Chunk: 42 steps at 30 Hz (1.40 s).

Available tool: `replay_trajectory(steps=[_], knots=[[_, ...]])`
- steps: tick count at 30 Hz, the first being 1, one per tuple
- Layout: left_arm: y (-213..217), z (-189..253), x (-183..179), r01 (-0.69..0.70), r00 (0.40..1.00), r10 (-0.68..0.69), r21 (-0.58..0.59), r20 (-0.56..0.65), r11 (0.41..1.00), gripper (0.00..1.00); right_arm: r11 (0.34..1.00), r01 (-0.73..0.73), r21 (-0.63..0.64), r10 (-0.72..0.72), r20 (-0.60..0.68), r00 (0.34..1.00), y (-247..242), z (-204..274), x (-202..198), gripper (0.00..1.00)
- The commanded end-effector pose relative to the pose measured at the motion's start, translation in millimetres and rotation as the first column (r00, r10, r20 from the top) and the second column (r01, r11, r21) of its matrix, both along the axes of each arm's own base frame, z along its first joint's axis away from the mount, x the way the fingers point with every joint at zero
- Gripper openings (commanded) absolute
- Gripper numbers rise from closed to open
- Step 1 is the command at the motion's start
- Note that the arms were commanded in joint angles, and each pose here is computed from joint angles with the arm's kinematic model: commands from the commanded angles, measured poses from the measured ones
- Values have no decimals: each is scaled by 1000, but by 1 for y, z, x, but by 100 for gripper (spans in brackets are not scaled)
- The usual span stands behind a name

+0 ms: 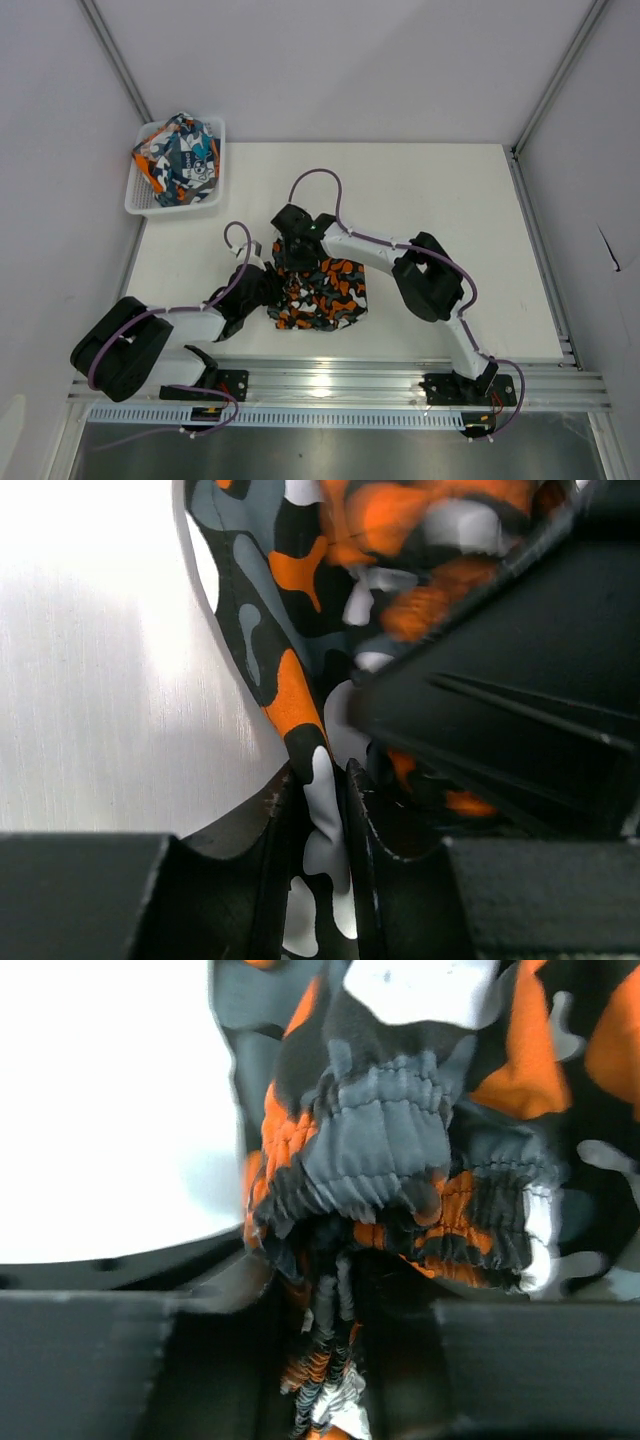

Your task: Fold and stack the shorts

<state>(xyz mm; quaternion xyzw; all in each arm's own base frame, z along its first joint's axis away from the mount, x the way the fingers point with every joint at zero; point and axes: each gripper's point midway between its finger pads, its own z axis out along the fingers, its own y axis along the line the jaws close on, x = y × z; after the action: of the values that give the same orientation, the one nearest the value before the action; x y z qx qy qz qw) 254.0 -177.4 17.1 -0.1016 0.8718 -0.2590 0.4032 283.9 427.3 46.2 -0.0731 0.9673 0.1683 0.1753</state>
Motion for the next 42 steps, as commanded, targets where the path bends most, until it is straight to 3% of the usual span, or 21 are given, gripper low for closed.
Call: replay_trajectory(steps=[1, 4, 10, 14, 17, 18, 22, 26, 27, 31, 36, 42], knots=[[21, -47, -40, 27, 984, -6, 117, -177, 993, 29, 984, -25, 174, 9, 94, 996, 35, 47, 9, 37], [20, -47, -40, 29, 983, -7, 117, -181, 993, 29, 978, -30, 206, 7, 114, 993, 34, 66, 7, 52], [23, -45, -41, 24, 984, -2, 123, -177, 992, 29, 933, -41, 357, -13, 146, 989, 30, 112, 5, 58], [21, -41, -47, 45, 980, -22, 111, -200, 993, 31, 915, -59, 399, -15, 178, 984, 19, 132, 2, 57], [21, -29, -53, 54, 982, -37, 86, -188, 995, 43, 896, -69, 439, -24, 204, 979, 10, 146, -2, 57], [21, -24, -54, 54, 983, -39, 78, -180, 995, 55, 883, -75, 463, -31, 216, 976, 9, 152, 0, 57], [23, -5, -59, 46, 986, -38, 45, -164, 998, 69, 869, -74, 489, -33, 205, 978, 0, 155, -3, 57], [33, 4, -73, 27, 979, -15, 53, -205, 998, 69, 885, -41, 464, -57, 196, 979, -12, 145, -4, 46], [32, 18, -69, 18, 986, -14, 23, -168, 1000, 69, 881, -30, 471, -75, 203, 976, -14, 145, -2, 42], [35, 43, -67, -2, 992, -1, -26, -123, 1000, 69, 876, 43, 480, -144, 177, 974, -39, 120, -14, 2], [33, 79, -56, -4, 998, 0, -49, -70, 999, 69, 831, 23, 555, -142, 172, 975, -44, 113, -31, 0], [15, 112, -32, 41, 998, -43, -68, -38, 997, 69, 804, -74, 590, -31, 166, 986, -19, 92, -54, 0]])
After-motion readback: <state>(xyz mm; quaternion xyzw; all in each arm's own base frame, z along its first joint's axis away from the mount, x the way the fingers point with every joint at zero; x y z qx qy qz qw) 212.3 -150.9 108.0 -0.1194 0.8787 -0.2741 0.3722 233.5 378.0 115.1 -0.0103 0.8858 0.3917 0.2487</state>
